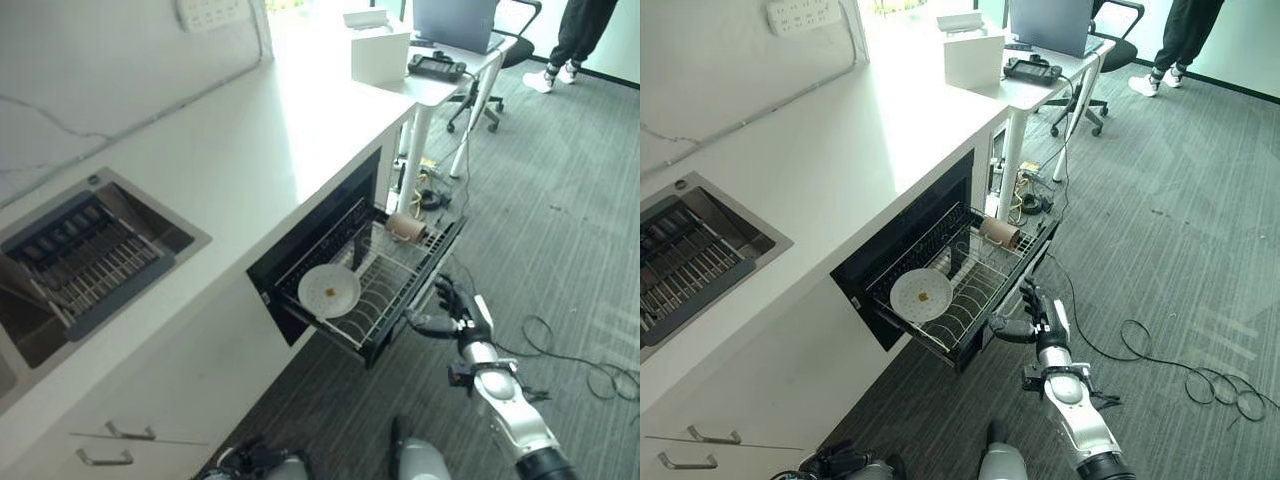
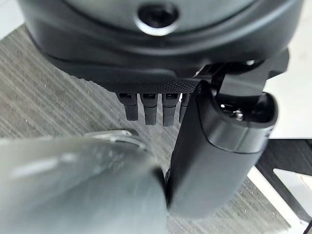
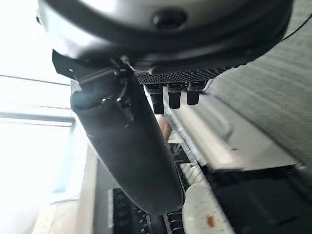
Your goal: Place the dishes in the dishwasher.
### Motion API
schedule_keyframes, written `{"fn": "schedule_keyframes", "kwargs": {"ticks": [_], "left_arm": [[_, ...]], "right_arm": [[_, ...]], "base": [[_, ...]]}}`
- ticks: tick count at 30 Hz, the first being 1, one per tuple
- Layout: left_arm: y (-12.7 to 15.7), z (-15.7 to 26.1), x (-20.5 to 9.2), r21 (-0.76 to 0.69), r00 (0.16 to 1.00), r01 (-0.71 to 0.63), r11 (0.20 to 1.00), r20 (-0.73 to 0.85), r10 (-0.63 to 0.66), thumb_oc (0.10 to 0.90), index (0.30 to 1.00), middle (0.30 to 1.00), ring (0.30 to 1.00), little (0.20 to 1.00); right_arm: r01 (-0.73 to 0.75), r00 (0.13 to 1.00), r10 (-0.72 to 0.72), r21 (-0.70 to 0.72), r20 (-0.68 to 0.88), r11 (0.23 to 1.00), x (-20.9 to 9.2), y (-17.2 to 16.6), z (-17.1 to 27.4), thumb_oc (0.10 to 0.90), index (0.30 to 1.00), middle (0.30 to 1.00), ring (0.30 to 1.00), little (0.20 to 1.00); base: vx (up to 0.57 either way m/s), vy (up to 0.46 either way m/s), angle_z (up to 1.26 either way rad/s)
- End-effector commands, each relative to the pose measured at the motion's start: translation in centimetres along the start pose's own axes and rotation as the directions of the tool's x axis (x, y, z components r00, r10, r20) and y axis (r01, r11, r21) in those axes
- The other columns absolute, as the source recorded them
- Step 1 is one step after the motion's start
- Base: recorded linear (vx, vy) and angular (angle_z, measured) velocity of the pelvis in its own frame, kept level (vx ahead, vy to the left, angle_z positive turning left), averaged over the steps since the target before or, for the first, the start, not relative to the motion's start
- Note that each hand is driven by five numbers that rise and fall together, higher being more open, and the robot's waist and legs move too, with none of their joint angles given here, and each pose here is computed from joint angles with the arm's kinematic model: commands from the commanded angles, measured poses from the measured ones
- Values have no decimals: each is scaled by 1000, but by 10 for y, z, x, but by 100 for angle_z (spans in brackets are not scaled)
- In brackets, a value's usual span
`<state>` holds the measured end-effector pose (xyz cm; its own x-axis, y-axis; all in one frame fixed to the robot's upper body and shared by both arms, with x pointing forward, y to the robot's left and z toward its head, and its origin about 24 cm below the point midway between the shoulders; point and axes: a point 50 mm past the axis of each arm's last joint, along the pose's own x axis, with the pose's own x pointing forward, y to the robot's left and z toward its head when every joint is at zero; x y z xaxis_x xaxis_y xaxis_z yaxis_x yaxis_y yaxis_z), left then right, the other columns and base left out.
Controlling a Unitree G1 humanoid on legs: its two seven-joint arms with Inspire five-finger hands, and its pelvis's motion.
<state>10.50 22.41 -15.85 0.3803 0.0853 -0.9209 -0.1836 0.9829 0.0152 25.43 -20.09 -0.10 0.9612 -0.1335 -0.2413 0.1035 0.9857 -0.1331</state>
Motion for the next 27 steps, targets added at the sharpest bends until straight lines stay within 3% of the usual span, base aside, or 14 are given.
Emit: {"fn": "schedule_keyframes", "kwargs": {"ticks": [1, 5, 6, 9, 17, 23, 27], "left_arm": [[4, -66, -13, 61, 976, -4, 998, -218, 17, 800, 900, 900, 900, 900], [6, -84, -18, 50, 964, -12, 999, -263, 25, 800, 900, 900, 900, 900], [33, -53, -14, 21, 979, -124, 992, -162, 125, 800, 900, 900, 900, 900], [28, -62, -15, 60, 978, -97, 994, -179, 106, 800, 900, 900, 900, 900], [16, -69, -16, 40, 977, -54, 998, -204, 61, 800, 900, 900, 900, 900], [14, -70, -16, 49, 977, -45, 998, -204, 54, 800, 900, 900, 900, 900], [15, -74, -17, 51, 973, -51, 997, -222, 61, 800, 900, 900, 900, 900]], "right_arm": [[-6, 964, -22, 104, 263, 995, 12, -2, 63, 800, 900, 900, 900, 900], [18, 962, -39, 81, 271, 997, 14, -5, 61, 800, 900, 900, 900, 900], [-25, 927, -52, 199, 372, 980, 6, -14, 74, 800, 900, 900, 900, 900], [-21, 922, -49, 176, 385, 984, 9, -15, 77, 800, 900, 900, 900, 900], [119, 933, -177, 196, 314, 973, 11, -33, 73, 800, 900, 900, 900, 900], [220, 931, -250, 137, 265, 966, 14, -43, 63, 800, 900, 900, 900, 900], [289, 934, -323, 208, 154, 934, 17, -48, 43, 800, 900, 900, 900, 900]], "base": [[15, -92, 11], [11, -45, 20], [-15, -50, 1], [3, -84, -5], [5, -23, 0], [3, 10, 5], [0, 21, 1]]}}
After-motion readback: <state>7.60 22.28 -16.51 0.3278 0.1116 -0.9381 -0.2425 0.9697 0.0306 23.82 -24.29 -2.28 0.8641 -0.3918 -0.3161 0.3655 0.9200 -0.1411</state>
